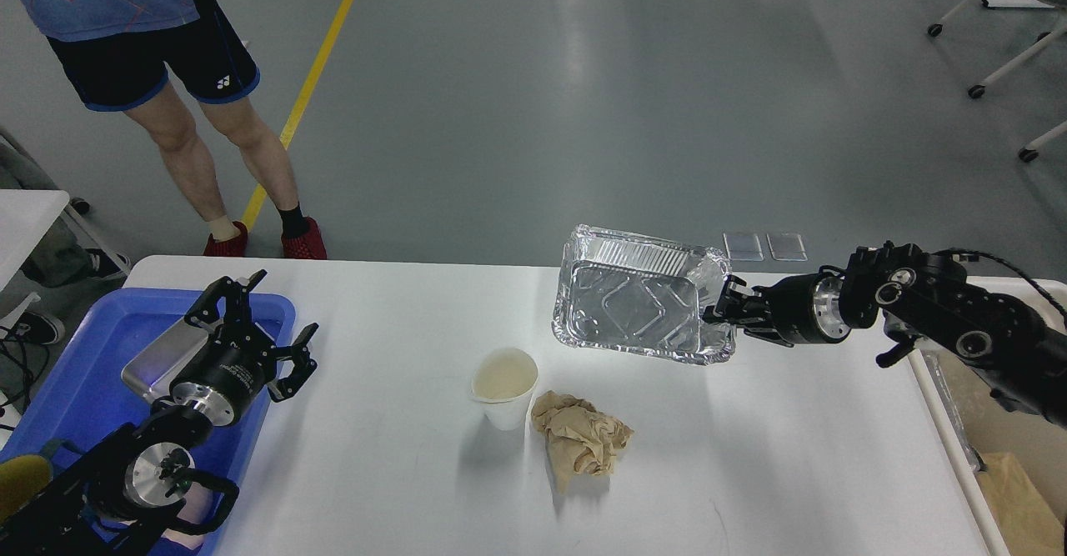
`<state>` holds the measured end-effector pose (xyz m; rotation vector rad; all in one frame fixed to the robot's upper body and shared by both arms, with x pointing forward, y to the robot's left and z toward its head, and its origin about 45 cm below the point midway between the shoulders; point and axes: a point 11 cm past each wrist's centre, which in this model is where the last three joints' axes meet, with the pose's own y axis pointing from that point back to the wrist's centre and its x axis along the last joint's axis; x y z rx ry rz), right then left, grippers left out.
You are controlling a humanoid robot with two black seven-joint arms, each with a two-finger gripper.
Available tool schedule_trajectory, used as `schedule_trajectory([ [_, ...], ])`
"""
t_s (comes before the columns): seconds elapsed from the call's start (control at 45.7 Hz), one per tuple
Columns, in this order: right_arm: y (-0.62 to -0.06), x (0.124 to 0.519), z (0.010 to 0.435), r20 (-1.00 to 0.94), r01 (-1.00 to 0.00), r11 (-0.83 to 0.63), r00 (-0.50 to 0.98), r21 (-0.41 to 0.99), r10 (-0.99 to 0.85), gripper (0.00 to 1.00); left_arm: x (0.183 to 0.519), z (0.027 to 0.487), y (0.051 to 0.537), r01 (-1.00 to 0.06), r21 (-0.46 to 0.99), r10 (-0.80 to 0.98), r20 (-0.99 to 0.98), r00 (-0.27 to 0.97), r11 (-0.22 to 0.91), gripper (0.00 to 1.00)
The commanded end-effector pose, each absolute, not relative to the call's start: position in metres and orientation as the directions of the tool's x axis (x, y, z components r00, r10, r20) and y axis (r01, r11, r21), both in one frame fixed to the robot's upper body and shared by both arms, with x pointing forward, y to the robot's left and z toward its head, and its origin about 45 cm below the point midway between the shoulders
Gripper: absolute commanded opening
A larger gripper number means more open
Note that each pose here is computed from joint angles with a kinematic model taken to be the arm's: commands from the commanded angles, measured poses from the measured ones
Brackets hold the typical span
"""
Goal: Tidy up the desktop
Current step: 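Lift the foil tray with the right gripper and hold it above the table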
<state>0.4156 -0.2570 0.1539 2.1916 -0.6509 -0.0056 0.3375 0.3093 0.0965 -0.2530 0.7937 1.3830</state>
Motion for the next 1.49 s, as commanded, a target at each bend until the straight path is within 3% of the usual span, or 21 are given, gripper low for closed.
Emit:
schedule_trajectory([
  [0.0, -0.251, 0.422, 0.151, 0.195, -0.427, -0.509, 0.873, 0.747, -0.446, 0.00, 0.337, 0.096, 0.307, -0.935, 0.279, 0.774, -0.634, -0.009, 0.218, 0.97],
  [0.35, -0.240, 0.418, 0.136, 0.151, -0.372, -0.500, 0.892, 0.782, -0.427, 0.00, 0.336, 0.093, 0.294, -0.924, 0.286, 0.780, -0.625, 0.022, 0.255, 0.97],
  [0.548, -0.239, 0.422, 0.142, 0.160, -0.381, -0.503, 0.890, 0.776, -0.427, 0.00, 0.346, 0.120, 0.288, -0.932, 0.242, 0.786, -0.615, 0.067, 0.269, 0.97],
  [0.679, -0.239, 0.421, 0.139, 0.155, -0.381, -0.505, 0.888, 0.774, -0.432, 0.00, 0.346, 0.145, 0.314, -0.930, 0.246, 0.844, -0.524, 0.111, 0.275, 0.97],
  [0.876, -0.238, 0.423, 0.143, 0.161, -0.387, -0.508, 0.887, 0.770, -0.432, 0.00, 0.341, 0.202, 0.341, -0.872, 0.305, 0.910, -0.291, 0.297, 0.382, 0.97],
  [1.139, -0.234, 0.426, 0.146, 0.167, -0.392, -0.512, 0.887, 0.764, -0.430, 0.00, 0.316, 0.258, 0.357, -0.764, 0.452, 0.870, -0.063, 0.488, 0.461, 0.96],
  [1.468, -0.232, 0.425, 0.146, 0.165, -0.390, -0.519, 0.889, 0.760, -0.428, 0.00, 0.277, 0.282, 0.387, -0.667, 0.632, 0.753, 0.194, 0.629, 0.394, 0.96],
])
